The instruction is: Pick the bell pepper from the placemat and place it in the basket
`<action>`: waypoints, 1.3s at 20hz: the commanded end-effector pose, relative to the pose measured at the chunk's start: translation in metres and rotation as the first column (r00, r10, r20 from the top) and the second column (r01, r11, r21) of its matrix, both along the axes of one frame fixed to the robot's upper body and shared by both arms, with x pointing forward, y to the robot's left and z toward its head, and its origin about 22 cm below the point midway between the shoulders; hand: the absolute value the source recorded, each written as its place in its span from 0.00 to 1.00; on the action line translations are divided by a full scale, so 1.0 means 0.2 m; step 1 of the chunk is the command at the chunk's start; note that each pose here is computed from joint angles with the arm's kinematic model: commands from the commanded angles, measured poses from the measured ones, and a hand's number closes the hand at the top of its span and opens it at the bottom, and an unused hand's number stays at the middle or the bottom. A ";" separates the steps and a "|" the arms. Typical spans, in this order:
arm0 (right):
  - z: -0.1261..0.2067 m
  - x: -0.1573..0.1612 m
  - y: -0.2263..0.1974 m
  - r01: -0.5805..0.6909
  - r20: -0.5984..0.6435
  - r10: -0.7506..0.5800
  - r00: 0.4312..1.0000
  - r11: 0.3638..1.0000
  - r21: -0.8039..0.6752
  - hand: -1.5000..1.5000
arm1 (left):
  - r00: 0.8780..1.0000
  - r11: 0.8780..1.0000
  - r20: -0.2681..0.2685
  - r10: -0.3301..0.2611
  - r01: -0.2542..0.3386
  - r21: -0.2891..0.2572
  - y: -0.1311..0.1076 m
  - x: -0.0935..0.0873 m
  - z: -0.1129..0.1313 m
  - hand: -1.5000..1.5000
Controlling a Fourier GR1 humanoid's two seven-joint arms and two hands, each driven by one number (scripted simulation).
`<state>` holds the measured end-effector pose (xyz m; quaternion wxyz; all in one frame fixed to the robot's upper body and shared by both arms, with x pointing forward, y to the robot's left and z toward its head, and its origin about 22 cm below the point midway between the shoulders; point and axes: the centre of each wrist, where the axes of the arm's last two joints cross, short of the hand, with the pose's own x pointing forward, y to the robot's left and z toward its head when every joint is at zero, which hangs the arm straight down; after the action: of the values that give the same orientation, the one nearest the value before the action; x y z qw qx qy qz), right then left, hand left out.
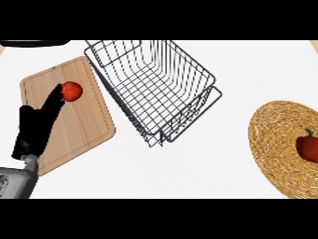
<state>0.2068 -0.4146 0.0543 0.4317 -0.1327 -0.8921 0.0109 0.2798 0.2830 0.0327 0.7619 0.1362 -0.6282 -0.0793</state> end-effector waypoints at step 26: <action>0.54 -0.41 -0.44 -0.187 -0.605 -0.250 0.756 0.804 -0.565 0.00 | 0.999 0.999 -0.023 -0.036 0.036 0.007 0.03 0.08 0.00 0.50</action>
<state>0.1200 -0.5007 0.1702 0.6545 -0.2477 -0.6230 0.3494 0.2944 0.2788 0.0304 0.7655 0.1276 -0.6234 -0.0954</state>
